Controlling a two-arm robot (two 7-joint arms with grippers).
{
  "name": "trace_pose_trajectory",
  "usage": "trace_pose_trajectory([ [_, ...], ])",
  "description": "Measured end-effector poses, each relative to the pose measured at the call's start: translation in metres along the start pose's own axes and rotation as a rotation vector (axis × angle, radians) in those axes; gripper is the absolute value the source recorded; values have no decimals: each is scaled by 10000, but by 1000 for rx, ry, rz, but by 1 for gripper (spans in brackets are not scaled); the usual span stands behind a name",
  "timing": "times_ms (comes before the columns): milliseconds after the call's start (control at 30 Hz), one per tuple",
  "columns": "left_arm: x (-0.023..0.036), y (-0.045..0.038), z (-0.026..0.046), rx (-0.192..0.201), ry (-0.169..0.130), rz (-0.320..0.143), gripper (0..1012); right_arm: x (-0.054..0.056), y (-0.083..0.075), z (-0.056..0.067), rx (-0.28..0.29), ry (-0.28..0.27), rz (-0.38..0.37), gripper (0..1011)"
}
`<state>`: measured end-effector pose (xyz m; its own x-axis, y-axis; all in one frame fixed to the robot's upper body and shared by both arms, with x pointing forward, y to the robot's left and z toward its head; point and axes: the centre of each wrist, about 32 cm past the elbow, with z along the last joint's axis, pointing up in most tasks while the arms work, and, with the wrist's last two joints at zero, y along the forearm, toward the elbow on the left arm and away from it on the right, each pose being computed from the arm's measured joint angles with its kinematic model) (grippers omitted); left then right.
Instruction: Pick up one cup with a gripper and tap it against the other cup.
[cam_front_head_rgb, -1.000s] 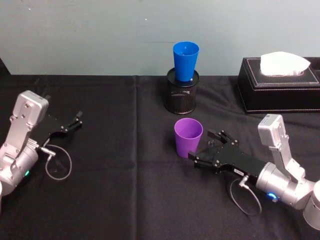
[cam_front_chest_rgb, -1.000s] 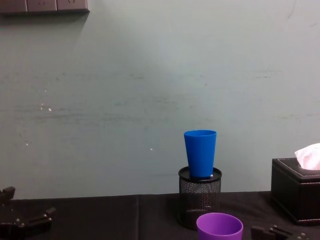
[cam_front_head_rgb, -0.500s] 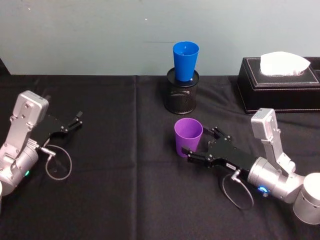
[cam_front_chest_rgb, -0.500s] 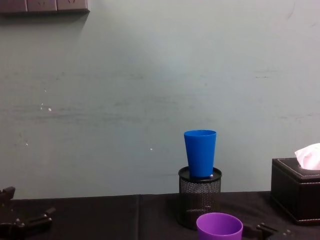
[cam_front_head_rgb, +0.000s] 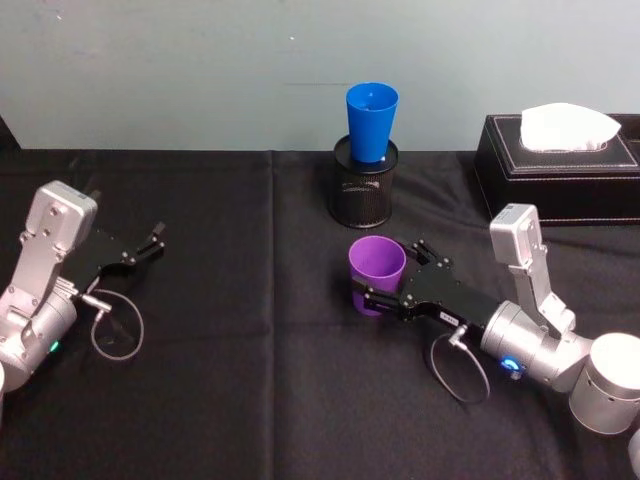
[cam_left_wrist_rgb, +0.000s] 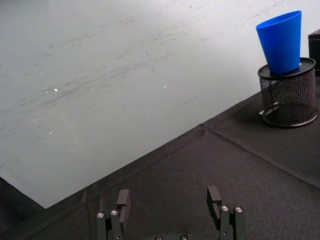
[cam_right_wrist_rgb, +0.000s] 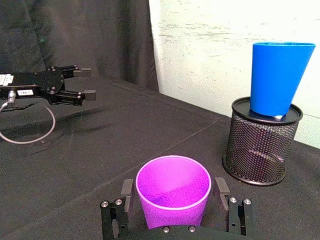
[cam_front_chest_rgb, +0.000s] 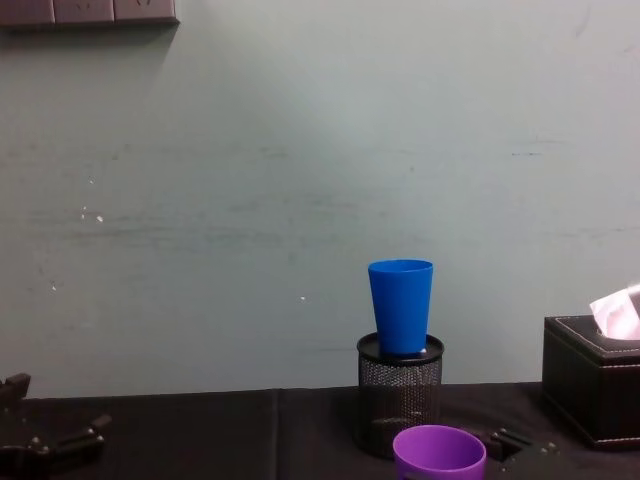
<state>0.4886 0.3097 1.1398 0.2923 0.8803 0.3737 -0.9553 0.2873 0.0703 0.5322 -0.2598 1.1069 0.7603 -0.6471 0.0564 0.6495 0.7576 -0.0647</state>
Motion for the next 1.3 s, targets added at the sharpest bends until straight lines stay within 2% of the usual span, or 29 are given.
trace_pose_trajectory([
  [567,0,0,0,0,0,0,1005,-13,34,4,-1,-5,-14,1000],
  [633,0,0,0,0,0,0,1005,-13,34,4,-1,-4,-14,983],
  [833,0,0,0,0,0,0,1005,-13,33,4,-1,-4,-13,820],
  [1233,0,0,0,0,0,0,1005,-13,32,3,0,-3,-11,747],
  [1300,0,0,0,0,0,0,1005,-13,19,21,3,-18,-6,736],
])
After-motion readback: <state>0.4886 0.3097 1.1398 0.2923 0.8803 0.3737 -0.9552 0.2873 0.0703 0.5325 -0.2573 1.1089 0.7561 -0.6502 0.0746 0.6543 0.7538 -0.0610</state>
